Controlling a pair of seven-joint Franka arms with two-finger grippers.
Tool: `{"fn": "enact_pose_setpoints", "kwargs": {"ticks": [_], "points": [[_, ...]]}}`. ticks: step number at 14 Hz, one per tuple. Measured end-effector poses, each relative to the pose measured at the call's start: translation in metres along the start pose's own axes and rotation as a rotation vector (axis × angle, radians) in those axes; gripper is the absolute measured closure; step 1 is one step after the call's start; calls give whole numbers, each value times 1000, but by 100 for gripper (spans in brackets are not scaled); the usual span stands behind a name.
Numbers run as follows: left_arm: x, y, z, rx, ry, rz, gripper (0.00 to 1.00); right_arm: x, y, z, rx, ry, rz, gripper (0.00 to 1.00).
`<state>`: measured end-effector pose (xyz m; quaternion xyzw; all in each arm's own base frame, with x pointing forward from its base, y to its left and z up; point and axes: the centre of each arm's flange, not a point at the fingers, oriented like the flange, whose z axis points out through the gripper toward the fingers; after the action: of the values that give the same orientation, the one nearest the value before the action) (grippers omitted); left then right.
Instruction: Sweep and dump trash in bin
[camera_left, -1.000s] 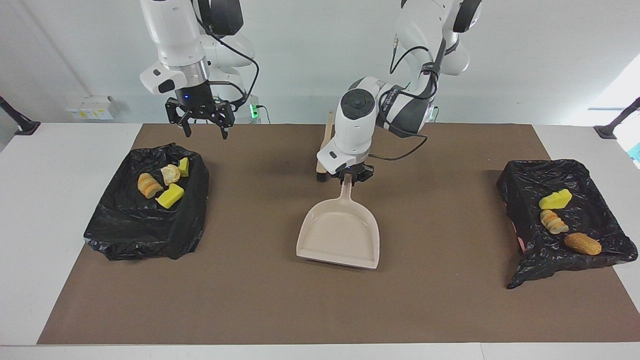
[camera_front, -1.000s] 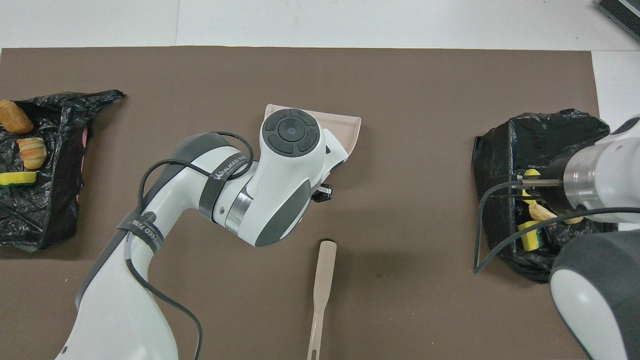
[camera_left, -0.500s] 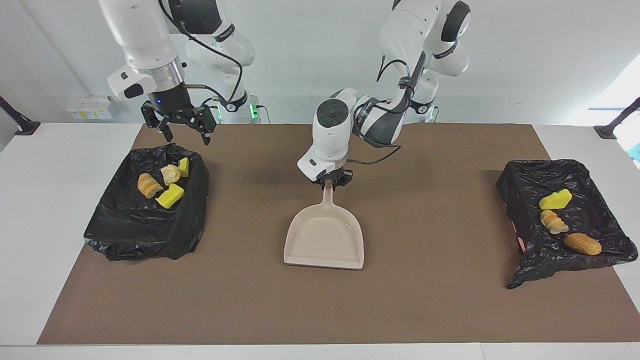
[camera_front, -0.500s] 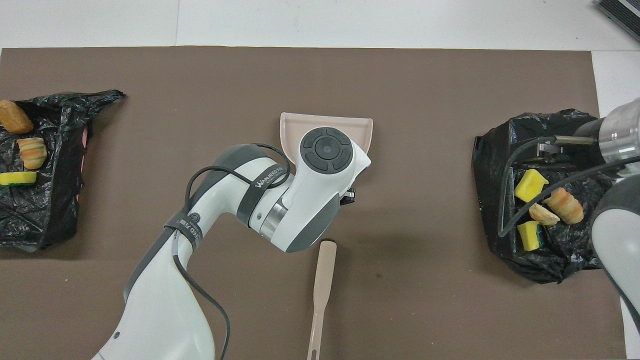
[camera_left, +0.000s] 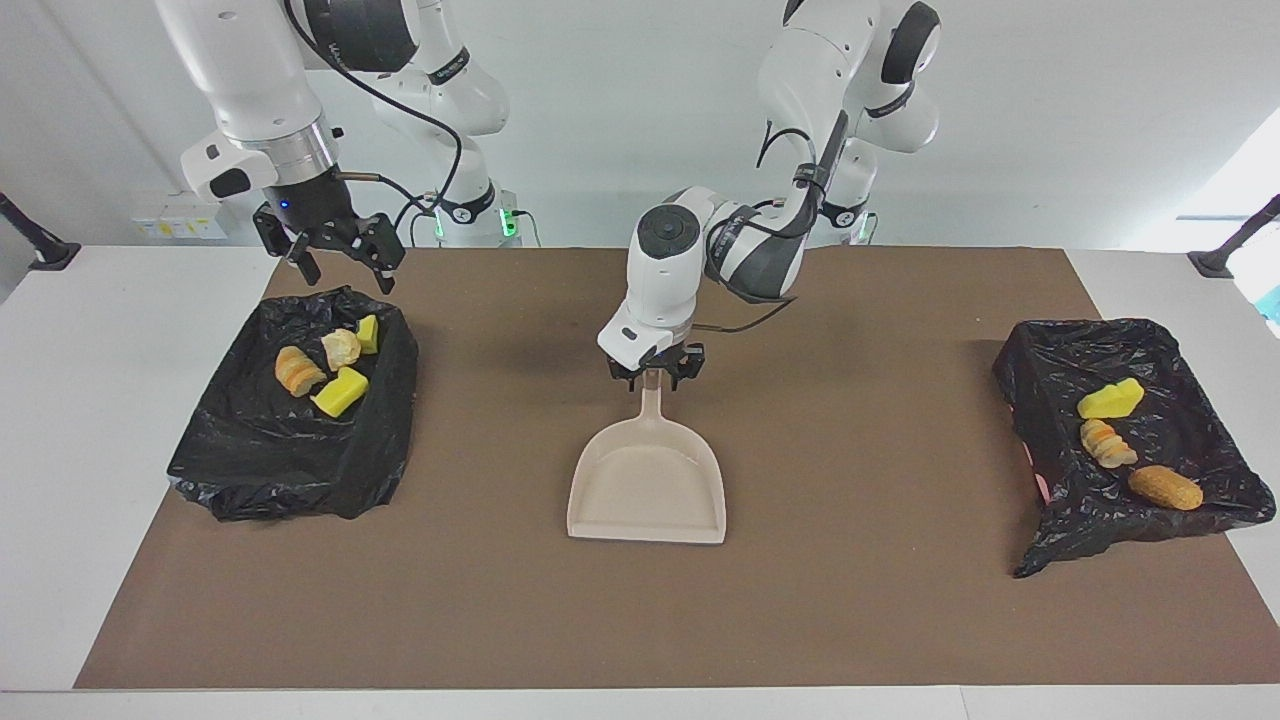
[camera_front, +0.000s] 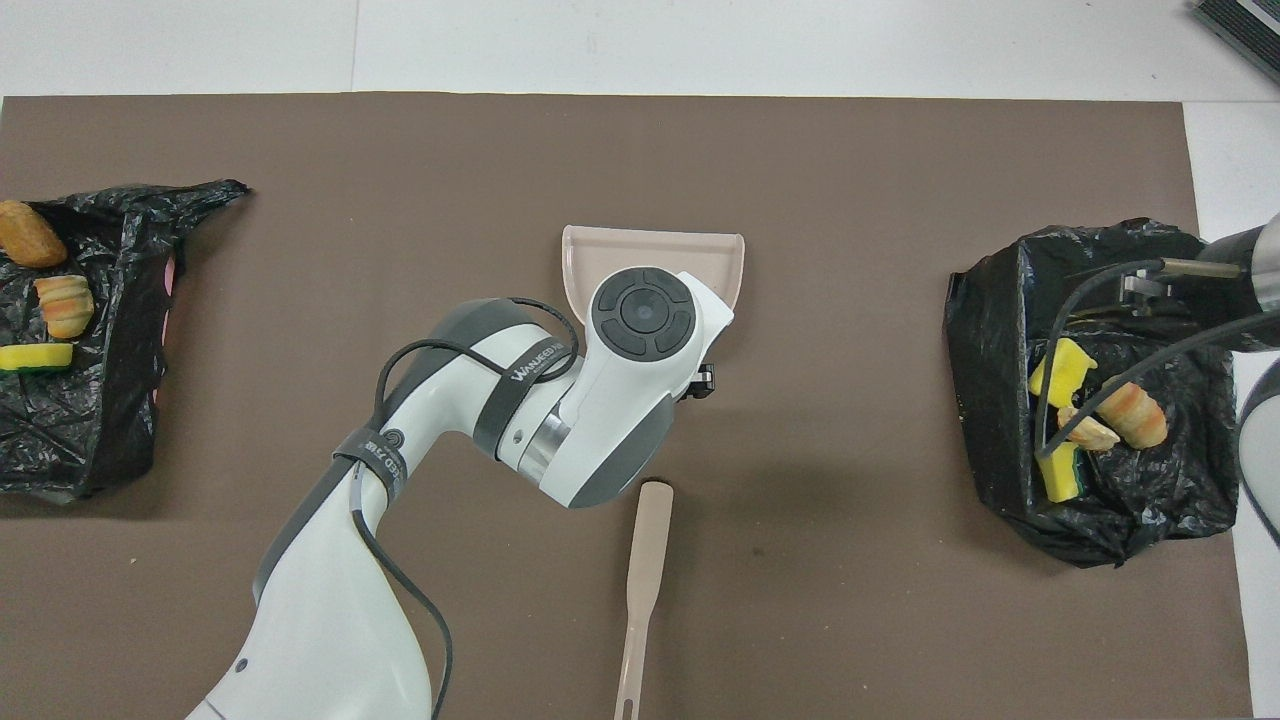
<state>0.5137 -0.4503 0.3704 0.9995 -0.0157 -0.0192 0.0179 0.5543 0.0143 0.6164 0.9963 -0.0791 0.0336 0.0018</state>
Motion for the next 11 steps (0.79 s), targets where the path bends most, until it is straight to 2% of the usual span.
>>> {"fn": "enact_pose_setpoints", "kwargs": {"ticks": [1,2,6,11], "points": [[4,-6,-10,-4,15,-11,4,0,2,0,0,0,-6,0],[10,-15,-23,-10,35,-27,0,1,3,0,0,0,-8,0],[44,-85,-82,-23,86,-79,0,0,5,1,-1,-6,-7,0],[73,-198,-139,-9,84,1,0,1,27,2,1,-25,-39,0]]}}
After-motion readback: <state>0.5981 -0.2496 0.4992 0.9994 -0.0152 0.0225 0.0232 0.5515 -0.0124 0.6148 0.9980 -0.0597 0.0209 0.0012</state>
